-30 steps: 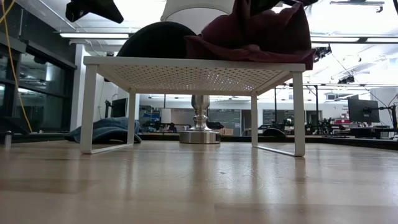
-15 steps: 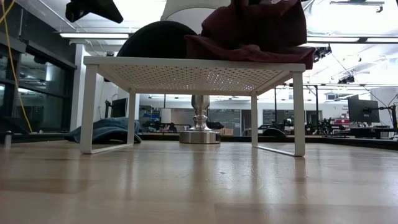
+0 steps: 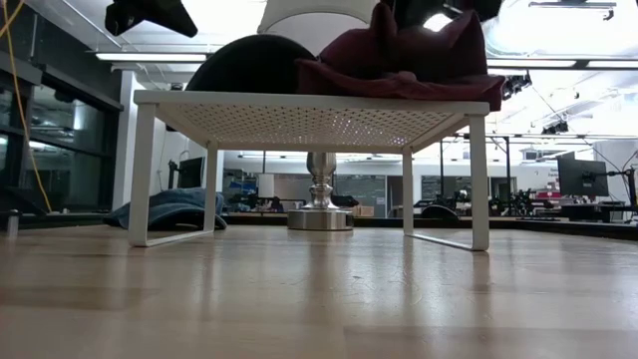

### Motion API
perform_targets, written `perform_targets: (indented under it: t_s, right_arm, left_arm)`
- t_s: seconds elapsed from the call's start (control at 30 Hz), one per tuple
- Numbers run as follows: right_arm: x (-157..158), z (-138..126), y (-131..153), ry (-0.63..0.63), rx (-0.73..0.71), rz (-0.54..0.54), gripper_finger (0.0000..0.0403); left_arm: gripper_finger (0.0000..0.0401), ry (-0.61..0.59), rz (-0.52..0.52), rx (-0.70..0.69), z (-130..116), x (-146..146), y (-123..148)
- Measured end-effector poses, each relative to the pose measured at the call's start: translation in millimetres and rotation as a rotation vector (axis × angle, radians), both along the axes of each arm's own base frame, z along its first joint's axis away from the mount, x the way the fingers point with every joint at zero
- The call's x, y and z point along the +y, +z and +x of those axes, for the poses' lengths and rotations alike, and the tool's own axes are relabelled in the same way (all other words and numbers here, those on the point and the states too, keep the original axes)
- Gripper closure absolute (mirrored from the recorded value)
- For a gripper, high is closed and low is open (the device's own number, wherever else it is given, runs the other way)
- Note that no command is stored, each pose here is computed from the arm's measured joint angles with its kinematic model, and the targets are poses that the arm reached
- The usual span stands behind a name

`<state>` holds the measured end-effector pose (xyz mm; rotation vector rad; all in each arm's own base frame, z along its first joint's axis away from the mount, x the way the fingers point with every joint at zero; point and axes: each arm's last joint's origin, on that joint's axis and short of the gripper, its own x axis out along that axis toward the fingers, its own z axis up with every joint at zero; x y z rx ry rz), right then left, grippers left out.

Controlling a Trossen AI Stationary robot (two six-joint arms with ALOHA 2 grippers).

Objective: Pick & Place hat
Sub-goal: Stack the red cap on top of the other red cap on the shelf, then stack the blue cap on top of the other blue cap on the shelf

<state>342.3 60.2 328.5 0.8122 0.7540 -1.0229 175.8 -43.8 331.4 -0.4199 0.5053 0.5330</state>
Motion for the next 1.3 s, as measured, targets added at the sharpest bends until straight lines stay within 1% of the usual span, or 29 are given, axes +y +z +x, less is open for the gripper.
perform_targets:
  t_s: [0.17, 0.3, 0.53, 0.77, 0.93, 1.03, 1.13, 1.2, 1.3]
  right_arm:
    - [1, 2, -5, 0.007, -0.002, 0.008, 0.0401]
    - [1, 1, -5, 0.012, 0.002, 0.019, 0.0388]
    - [1, -4, 3, 0.058, -0.001, 0.048, 0.0333]
    - [-2, -17, 24, 0.088, -0.077, 0.045, 0.0272]
    - [-2, -20, 41, 0.171, -0.166, 0.029, 0.0251]
    - [-1, -17, 49, 0.273, -0.222, 0.016, 0.0252]
    - [2, -10, 55, 0.410, -0.269, -0.021, 0.0268]
    - [5, -2, 55, 0.488, -0.294, -0.060, 0.0290]
    - [10, 6, 55, 0.573, -0.315, -0.122, 0.0336]
  left_arm:
    - [0.0401, 0.000, 0.000, 0.000, 0, 0, 0]
    - [0.0401, 0.000, 0.000, 0.000, 0, 0, 0]
    - [0.0401, -0.001, -0.001, 0.000, 0, 0, 0]
    - [0.0401, -0.001, -0.001, 0.000, 0, 0, 0]
    - [0.0401, -0.003, -0.003, 0.001, 0, 0, 0]
    - [0.0401, -0.003, -0.003, 0.001, 0, 0, 0]
    - [0.0401, -0.003, -0.003, 0.001, 0, 0, 0]
    - [0.0401, -0.003, -0.003, 0.001, 0, 0, 0]
    - [0.0401, -0.004, -0.003, 0.001, 0, 0, 0]
